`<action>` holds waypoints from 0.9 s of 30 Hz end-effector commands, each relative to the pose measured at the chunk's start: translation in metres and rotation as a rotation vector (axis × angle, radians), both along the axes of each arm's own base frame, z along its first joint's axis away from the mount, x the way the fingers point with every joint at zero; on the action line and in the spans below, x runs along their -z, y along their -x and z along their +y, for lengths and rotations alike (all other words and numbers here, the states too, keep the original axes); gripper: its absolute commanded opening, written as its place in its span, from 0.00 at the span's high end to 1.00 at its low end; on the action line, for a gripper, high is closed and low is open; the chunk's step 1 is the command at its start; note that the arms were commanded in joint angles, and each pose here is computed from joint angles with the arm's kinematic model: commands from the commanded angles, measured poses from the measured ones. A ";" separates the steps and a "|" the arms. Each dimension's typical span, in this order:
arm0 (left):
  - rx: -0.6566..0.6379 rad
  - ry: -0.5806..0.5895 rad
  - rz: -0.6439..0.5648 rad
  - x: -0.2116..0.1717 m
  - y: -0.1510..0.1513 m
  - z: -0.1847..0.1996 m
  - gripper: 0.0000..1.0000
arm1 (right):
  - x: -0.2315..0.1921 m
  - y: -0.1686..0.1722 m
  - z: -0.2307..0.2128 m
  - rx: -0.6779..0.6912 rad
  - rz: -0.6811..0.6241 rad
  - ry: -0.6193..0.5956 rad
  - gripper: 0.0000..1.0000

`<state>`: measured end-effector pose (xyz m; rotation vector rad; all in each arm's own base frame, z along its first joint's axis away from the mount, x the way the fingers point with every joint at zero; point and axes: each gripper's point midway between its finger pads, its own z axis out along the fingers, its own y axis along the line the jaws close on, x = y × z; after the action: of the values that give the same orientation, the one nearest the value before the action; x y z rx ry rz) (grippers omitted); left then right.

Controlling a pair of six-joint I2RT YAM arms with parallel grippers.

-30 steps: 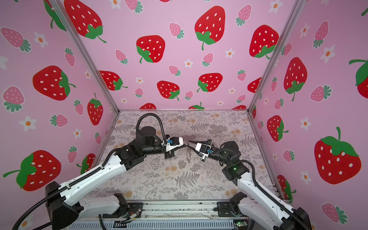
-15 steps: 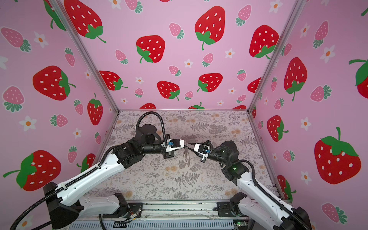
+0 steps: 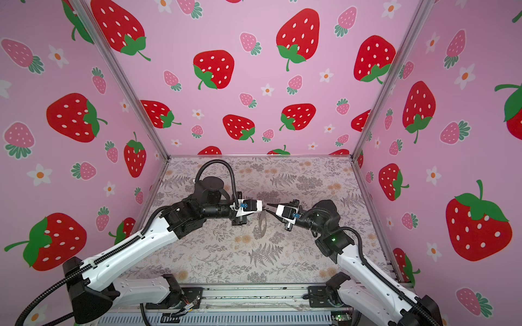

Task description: Put the keys on the keyring

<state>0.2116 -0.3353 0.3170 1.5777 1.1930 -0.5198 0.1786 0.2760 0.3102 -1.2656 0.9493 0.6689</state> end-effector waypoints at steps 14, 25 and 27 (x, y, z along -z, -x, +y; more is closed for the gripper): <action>0.009 0.001 -0.077 -0.017 -0.003 -0.002 1.00 | -0.018 0.011 0.003 -0.064 -0.030 -0.024 0.84; 0.014 0.004 -0.080 -0.019 -0.002 -0.003 1.00 | -0.013 0.009 0.005 -0.062 -0.015 -0.009 0.89; 0.015 0.003 -0.078 -0.018 -0.002 -0.003 1.00 | -0.014 0.009 0.005 -0.065 -0.021 -0.011 0.90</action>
<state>0.2154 -0.3329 0.3126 1.5992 1.1989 -0.4702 0.1744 0.2789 0.3119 -1.2850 0.9367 0.7036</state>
